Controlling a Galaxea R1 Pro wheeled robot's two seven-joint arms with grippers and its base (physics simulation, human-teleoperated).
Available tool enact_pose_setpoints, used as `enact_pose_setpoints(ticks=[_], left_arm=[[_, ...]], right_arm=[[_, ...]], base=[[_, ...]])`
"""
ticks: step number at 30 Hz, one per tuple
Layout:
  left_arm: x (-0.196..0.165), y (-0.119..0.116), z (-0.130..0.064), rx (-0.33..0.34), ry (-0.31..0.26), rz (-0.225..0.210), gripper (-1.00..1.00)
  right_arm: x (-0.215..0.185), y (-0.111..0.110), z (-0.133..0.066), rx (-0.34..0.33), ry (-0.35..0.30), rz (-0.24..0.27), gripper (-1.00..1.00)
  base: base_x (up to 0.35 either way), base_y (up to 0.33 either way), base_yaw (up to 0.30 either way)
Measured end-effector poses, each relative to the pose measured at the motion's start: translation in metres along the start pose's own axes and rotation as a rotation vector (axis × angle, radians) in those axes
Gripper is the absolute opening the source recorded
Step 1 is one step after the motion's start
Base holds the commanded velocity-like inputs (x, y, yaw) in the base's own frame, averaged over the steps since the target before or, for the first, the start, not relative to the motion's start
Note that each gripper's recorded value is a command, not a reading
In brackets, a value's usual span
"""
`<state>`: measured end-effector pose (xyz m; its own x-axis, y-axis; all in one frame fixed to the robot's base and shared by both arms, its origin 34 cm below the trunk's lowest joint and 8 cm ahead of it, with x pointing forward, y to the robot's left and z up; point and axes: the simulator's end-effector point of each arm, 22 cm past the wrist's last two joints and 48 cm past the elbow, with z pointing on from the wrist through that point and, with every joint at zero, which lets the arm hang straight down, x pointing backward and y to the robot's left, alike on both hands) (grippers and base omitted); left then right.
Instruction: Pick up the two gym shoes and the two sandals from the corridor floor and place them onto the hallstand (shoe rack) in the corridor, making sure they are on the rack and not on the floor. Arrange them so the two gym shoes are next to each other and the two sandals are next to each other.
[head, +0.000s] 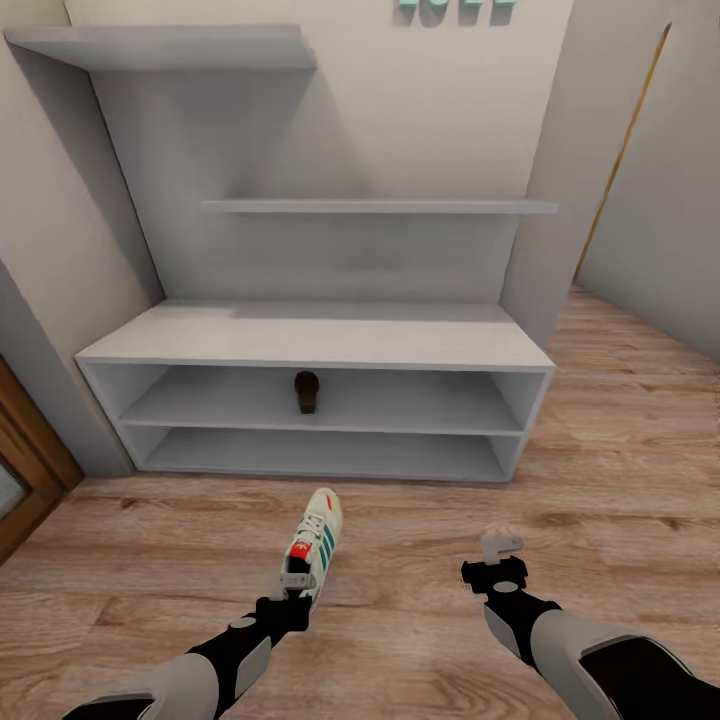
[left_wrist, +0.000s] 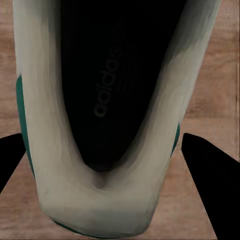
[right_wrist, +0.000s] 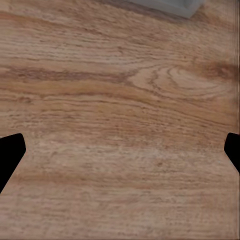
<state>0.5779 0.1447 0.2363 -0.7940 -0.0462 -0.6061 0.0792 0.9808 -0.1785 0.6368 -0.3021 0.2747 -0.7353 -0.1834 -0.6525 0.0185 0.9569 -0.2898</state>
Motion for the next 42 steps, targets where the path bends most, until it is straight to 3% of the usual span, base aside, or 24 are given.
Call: enact_pose_setpoints(ticks=[10, 27, 42], left_arm=[[0.0003, -0.0002, 0.0002, 0.0, 0.001, 0.0, -1.0], [-0.0002, 0.0003, 0.0, -0.001, 0.0, -0.001, -1.0], [-0.0008, -0.0031, 0.0002, -0.001, -0.003, -0.001, -1.0]], right_arm=[[0.0023, 0.0006, -0.0001, -0.001, 0.003, -0.003, 1.0], [0.002, 0.0031, -0.0007, -0.005, 0.004, 0.0, 1.0], [0.0018, 0.0042, -0.0009, -0.006, 0.003, 0.0, 1.0]], base=[[-0.185, -0.302, 0.0], [-0.015, -0.017, 0.0], [0.0, -0.139, 0.0]])
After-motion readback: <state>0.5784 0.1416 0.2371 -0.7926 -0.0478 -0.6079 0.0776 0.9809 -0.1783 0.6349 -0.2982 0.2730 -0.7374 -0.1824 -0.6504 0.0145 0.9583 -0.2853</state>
